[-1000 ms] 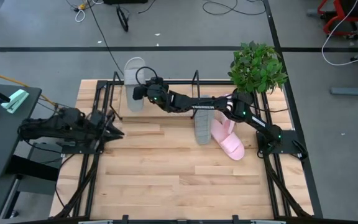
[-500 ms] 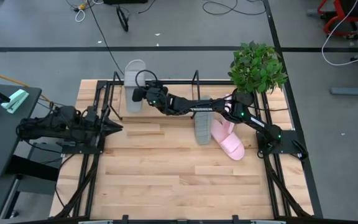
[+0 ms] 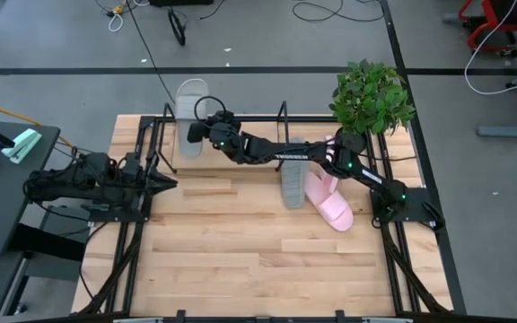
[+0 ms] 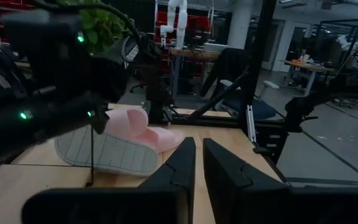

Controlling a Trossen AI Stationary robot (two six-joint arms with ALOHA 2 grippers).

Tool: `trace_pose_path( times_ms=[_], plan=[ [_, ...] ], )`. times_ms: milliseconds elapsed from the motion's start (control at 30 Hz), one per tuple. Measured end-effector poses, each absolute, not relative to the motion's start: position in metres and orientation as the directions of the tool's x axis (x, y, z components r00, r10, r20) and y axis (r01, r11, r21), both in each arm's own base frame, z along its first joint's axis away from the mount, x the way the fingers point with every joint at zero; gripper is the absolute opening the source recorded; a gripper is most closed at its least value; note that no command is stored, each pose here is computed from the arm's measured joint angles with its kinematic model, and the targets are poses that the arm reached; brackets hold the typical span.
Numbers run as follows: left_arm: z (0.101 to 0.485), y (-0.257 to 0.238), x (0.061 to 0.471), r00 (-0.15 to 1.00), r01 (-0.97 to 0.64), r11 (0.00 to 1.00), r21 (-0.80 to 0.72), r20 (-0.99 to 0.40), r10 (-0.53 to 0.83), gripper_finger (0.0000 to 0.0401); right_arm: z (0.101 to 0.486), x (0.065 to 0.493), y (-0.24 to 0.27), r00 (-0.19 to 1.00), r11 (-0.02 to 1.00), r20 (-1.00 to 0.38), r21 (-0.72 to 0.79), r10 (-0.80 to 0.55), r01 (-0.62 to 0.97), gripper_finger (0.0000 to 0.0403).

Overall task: Pick and place slides into the shelf
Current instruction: Put the bottom gray slippers on the shelf

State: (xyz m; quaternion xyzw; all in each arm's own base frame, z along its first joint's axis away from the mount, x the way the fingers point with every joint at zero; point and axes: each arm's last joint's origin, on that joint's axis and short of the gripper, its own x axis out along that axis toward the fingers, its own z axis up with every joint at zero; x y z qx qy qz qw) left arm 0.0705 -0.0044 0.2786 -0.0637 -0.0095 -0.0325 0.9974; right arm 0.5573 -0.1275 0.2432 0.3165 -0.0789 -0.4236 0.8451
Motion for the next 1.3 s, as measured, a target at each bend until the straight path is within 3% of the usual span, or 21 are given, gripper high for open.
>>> trace_pose_path(
  times_ms=[733, 1100, 1300],
  plan=[
    [0.279, -0.004, 0.071, 0.999, 0.049, 0.991, -0.127, 0.03, -0.045, 0.0022, 0.243, 0.559, -0.122, 0.624, 0.443, -0.126, 0.596, -0.771, 0.669, 0.003],
    [0.279, -0.004, 0.07, 0.999, 0.048, 0.991, -0.127, 0.026, -0.045, 0.0032, 0.222, 0.578, -0.122, 0.657, 0.498, -0.053, 0.607, -0.752, 0.619, 0.003],
    [0.279, -0.004, 0.071, 0.999, 0.047, 0.991, -0.125, 0.022, -0.044, 0.0031, 0.202, 0.577, -0.138, 0.637, 0.447, -0.129, 0.608, -0.76, 0.656, 0.003]
  ],
)
